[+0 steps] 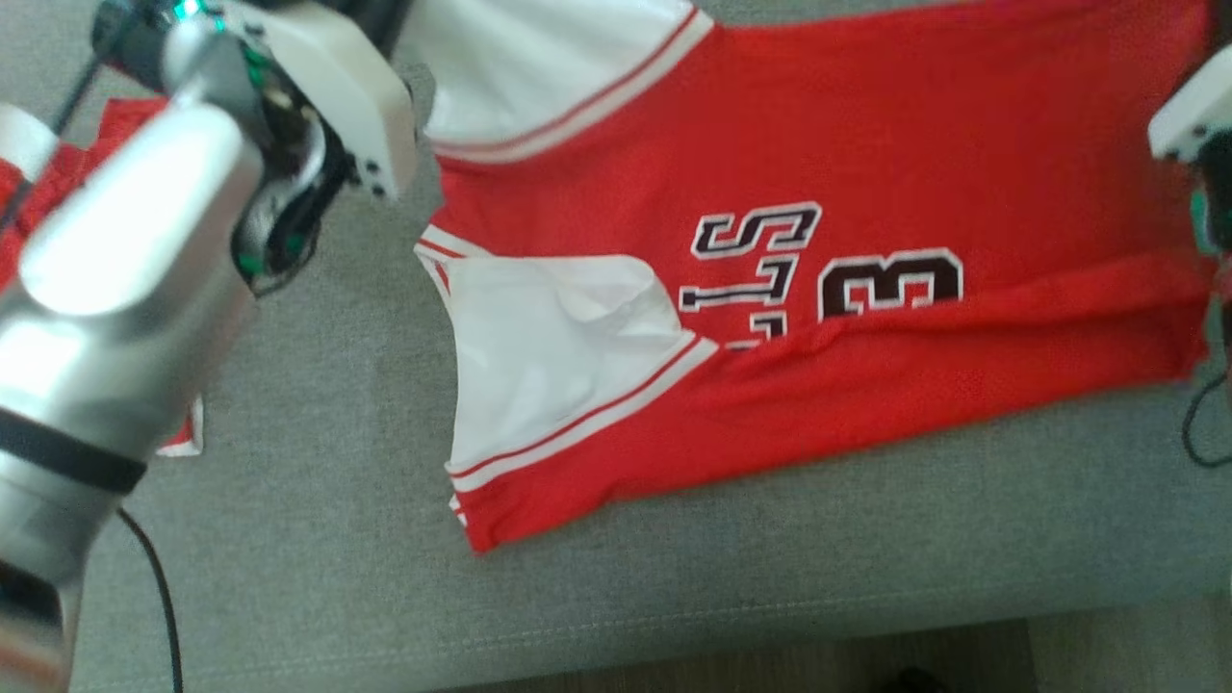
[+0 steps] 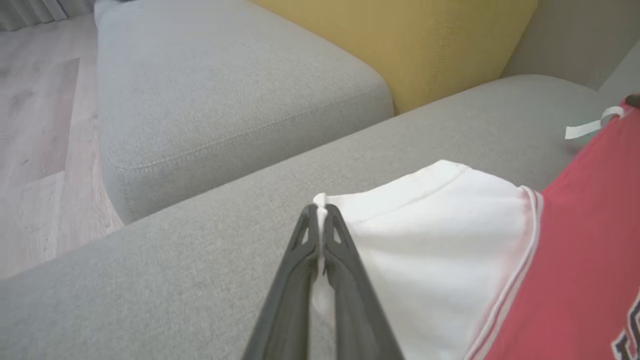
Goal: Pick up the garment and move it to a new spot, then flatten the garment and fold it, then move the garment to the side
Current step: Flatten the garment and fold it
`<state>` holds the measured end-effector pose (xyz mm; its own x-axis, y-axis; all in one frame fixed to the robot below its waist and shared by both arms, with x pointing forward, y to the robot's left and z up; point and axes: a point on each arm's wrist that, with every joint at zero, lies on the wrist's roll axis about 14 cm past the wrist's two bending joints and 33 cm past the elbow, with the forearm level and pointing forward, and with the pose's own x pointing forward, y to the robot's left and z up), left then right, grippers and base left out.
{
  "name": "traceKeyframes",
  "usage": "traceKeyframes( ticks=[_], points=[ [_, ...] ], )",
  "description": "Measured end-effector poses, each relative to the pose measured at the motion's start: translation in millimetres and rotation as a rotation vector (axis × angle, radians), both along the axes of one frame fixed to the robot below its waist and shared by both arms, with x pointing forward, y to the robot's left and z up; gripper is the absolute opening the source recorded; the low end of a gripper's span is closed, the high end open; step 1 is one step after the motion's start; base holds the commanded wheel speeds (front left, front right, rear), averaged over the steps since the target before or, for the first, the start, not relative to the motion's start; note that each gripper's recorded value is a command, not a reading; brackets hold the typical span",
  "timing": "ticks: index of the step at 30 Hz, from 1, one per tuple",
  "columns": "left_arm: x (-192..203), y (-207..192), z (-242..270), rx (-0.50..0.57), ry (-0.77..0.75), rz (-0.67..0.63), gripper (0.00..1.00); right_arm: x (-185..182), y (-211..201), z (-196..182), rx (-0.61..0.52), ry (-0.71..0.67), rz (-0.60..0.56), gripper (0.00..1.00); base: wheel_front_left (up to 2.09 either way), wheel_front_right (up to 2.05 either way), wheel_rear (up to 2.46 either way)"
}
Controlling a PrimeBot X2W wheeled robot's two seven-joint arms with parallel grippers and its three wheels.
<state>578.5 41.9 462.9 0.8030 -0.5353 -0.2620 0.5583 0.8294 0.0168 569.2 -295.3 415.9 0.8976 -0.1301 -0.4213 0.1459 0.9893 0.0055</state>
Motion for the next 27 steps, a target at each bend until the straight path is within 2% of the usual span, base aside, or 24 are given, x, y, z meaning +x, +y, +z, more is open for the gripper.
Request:
traceKeyframes(
  ticks=[15, 23, 27],
  points=[
    [53, 7, 20, -0.013, -0.106, 0.072, 0.00, 55, -4, 56, -0.017, -0.216, -0.009, 0.00, 0.00, 0.00, 0.00],
    [48, 5, 26, -0.021, -0.136, 0.059, 0.00, 46, 7, 49, -0.012, -0.188, 0.014, 0.00, 0.00, 0.00, 0.00],
    [34, 4, 27, -0.012, -0.142, 0.032, 0.00, 32, 5, 46, 0.010, -0.169, -0.002, 0.00, 0.00, 0.00, 0.00]
  ],
)
